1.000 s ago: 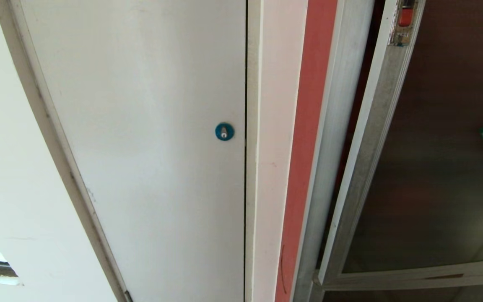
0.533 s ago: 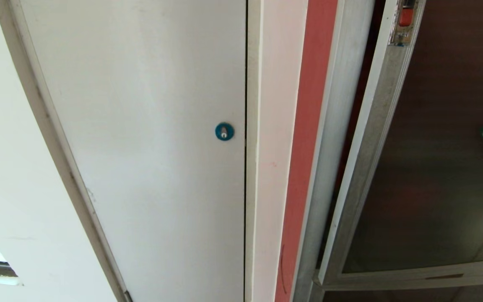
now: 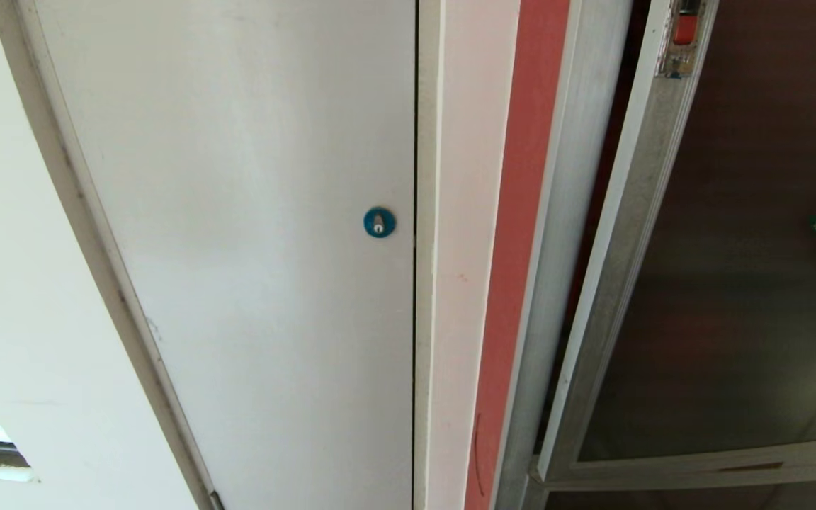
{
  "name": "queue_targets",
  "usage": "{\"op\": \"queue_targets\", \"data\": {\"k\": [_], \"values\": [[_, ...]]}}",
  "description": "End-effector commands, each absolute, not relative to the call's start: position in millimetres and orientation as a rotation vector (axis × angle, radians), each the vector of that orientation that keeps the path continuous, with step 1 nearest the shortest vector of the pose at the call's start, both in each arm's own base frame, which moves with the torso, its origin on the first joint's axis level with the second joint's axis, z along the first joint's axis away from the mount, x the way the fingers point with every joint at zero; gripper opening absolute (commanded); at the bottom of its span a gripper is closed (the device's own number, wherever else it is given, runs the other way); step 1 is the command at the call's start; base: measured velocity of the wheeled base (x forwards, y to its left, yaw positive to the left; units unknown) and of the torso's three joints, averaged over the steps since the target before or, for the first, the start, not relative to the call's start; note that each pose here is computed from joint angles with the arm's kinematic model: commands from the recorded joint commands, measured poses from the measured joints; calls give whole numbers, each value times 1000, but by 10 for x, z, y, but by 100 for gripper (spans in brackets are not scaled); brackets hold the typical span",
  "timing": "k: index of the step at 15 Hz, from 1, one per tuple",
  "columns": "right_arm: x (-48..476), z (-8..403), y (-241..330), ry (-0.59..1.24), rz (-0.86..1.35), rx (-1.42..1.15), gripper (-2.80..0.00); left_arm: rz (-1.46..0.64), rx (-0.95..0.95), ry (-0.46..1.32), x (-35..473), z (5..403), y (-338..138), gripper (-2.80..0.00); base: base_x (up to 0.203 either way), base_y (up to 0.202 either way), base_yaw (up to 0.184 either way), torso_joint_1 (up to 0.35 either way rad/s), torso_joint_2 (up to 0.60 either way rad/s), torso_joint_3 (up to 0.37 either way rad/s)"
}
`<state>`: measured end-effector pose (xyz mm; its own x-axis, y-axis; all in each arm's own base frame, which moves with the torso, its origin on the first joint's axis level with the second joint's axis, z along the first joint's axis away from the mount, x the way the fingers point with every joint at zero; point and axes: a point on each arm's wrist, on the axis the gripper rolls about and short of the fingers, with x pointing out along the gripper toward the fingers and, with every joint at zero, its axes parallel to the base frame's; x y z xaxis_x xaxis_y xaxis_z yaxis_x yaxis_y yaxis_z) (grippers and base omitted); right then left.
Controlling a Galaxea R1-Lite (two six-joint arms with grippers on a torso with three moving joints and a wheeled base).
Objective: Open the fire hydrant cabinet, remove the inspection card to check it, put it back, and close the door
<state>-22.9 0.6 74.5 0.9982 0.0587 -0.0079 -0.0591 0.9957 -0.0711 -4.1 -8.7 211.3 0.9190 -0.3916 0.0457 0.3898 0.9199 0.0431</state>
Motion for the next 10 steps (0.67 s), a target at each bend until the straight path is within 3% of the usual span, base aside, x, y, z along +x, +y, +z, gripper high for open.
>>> {"op": "queue_targets", "data": {"k": [1,4,8,10], "values": [[-227,741,6,9,60,-72,-280,-546,-5,91,518,2454,-127,-280,0,0,0,0,0,0],[-227,741,6,9,60,-72,-280,-794,-57,203,1042,2688,-363,-280,0,0,0,0,0,0],[-227,740,6,9,60,-72,-280,-974,-102,360,1695,2746,-849,-280,0,0,0,0,0,0],[-227,741,6,9,60,-72,-280,-1085,-95,377,1778,2806,-1139,-280,0,0,0,0,0,0]]}}
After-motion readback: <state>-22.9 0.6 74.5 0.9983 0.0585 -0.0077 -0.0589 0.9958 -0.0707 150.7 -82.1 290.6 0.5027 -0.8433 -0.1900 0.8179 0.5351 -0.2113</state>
